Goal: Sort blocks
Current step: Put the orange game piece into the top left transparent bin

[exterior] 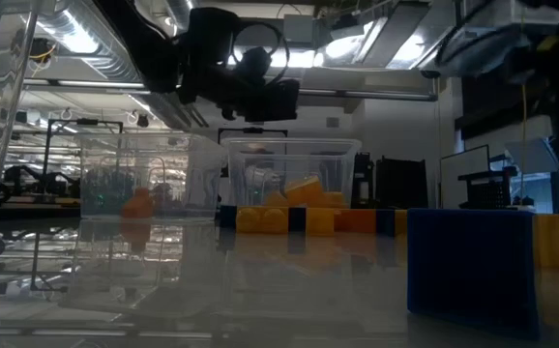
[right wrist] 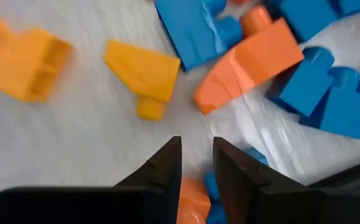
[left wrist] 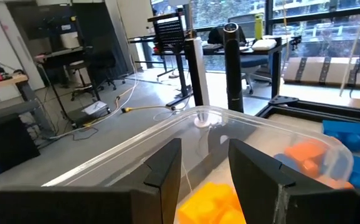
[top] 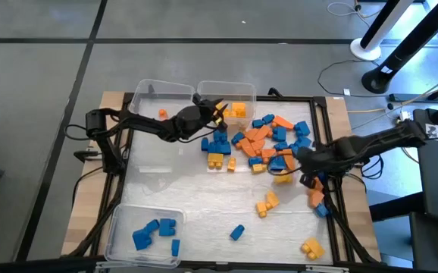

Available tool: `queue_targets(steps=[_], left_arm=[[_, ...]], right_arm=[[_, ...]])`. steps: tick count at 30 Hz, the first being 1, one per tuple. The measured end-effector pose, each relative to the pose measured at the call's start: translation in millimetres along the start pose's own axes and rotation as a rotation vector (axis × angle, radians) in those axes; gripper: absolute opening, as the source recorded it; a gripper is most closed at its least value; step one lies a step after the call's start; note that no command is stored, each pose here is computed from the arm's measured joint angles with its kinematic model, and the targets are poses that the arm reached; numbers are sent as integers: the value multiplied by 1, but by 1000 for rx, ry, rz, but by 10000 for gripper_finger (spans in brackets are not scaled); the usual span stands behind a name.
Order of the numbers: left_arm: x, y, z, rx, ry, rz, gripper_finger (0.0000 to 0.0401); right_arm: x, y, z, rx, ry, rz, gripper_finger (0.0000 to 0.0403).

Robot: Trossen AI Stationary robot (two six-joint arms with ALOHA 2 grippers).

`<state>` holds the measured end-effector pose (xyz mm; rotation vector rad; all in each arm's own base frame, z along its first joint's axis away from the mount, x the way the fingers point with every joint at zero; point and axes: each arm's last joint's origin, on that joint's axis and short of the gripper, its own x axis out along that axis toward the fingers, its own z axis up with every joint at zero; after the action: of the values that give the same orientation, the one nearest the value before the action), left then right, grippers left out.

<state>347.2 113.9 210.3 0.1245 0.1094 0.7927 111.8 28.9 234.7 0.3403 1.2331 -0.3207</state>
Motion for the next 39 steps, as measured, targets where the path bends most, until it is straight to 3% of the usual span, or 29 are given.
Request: queue_targets(steps=[5, 11, 21, 25, 32, 39], left_arm=[[-3, -5, 1, 24, -2, -15, 124], [-3, -5, 1, 23, -2, -16, 124], [-3, -5, 1, 24, -2, -16, 123], [-3, -5, 1, 24, -2, -16, 123], [-4, -8, 1, 3, -2, -24, 123], [-10, -17, 2, 66, -8, -54, 123]], right_arm=[[-17, -14, -9, 141, -168, 45, 92], [-4, -15, -10, 261, -227, 29, 91], [23, -5, -3, 239, -159, -74, 91], [30, -2, 0, 288, -138, -129, 91], [52, 8, 5, 316, -7, -214, 91], [70, 14, 7, 302, 72, -310, 91]])
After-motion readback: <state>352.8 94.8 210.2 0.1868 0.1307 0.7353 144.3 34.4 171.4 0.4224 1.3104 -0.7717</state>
